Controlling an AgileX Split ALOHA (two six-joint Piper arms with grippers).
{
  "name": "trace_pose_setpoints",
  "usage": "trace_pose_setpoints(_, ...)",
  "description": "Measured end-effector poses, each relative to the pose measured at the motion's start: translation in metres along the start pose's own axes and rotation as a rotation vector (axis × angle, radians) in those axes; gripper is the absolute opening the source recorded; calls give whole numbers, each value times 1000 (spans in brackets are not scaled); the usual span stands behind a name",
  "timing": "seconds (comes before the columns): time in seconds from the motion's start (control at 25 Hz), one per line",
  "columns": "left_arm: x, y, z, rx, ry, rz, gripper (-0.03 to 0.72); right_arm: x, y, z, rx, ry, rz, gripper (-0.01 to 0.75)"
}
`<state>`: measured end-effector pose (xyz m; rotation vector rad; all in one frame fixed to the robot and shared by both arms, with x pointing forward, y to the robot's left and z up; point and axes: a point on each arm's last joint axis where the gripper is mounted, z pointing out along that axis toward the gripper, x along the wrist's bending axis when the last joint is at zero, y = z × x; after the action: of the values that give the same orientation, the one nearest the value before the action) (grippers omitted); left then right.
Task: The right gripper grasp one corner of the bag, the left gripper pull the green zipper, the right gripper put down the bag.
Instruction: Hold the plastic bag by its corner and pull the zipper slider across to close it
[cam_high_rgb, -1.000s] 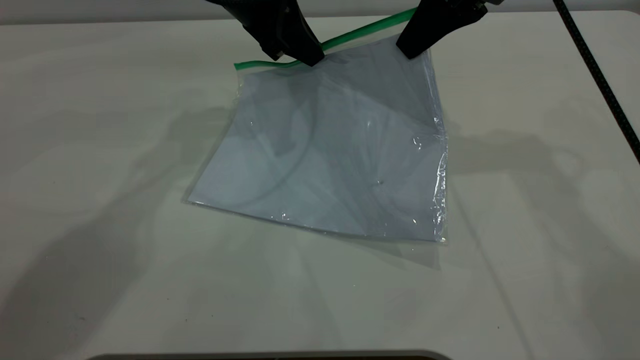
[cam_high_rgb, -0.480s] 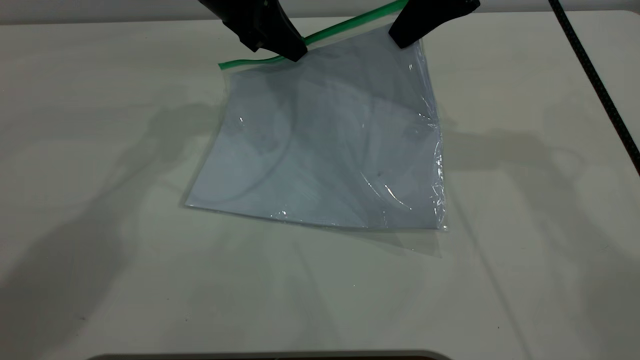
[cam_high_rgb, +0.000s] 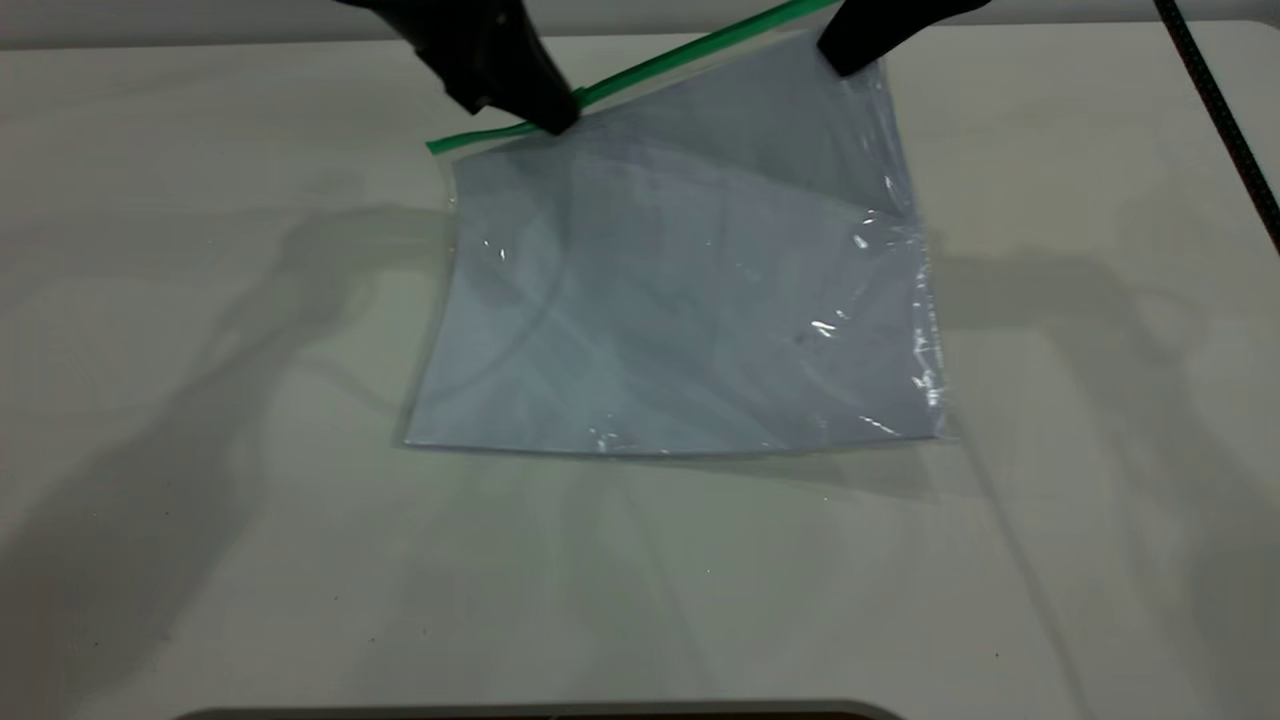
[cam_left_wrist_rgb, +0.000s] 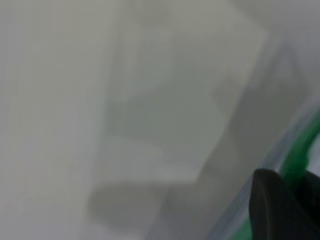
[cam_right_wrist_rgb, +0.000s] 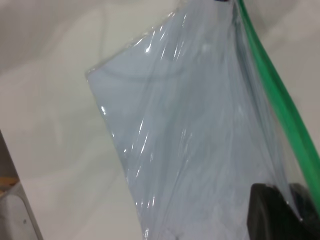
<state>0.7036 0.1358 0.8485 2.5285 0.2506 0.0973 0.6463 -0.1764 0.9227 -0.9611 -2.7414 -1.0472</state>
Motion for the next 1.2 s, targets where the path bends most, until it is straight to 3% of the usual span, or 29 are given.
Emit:
trace_pose_setpoints(0.4, 20, -33, -19, 58, 66, -59, 90, -7, -5, -6, 15, -8, -1, 34)
trace_pose_setpoints(0.64, 14, -27, -21, 19, -1, -93, 104, -7, -5, -6, 14, -7, 0, 34)
trace_pose_setpoints(0.76, 5, 1, -25, -20, -19, -55, 164, -6, -5, -6, 10, -3, 4, 34)
trace_pose_setpoints(1.0, -8, 47, -19, -68, -19, 36, 378, -5, -5, -6, 9, 5, 6, 34)
trace_pose_setpoints(1.2, -9, 49, -9, -66, -1, 44, 409, -5, -5, -6, 9, 9, 7, 34)
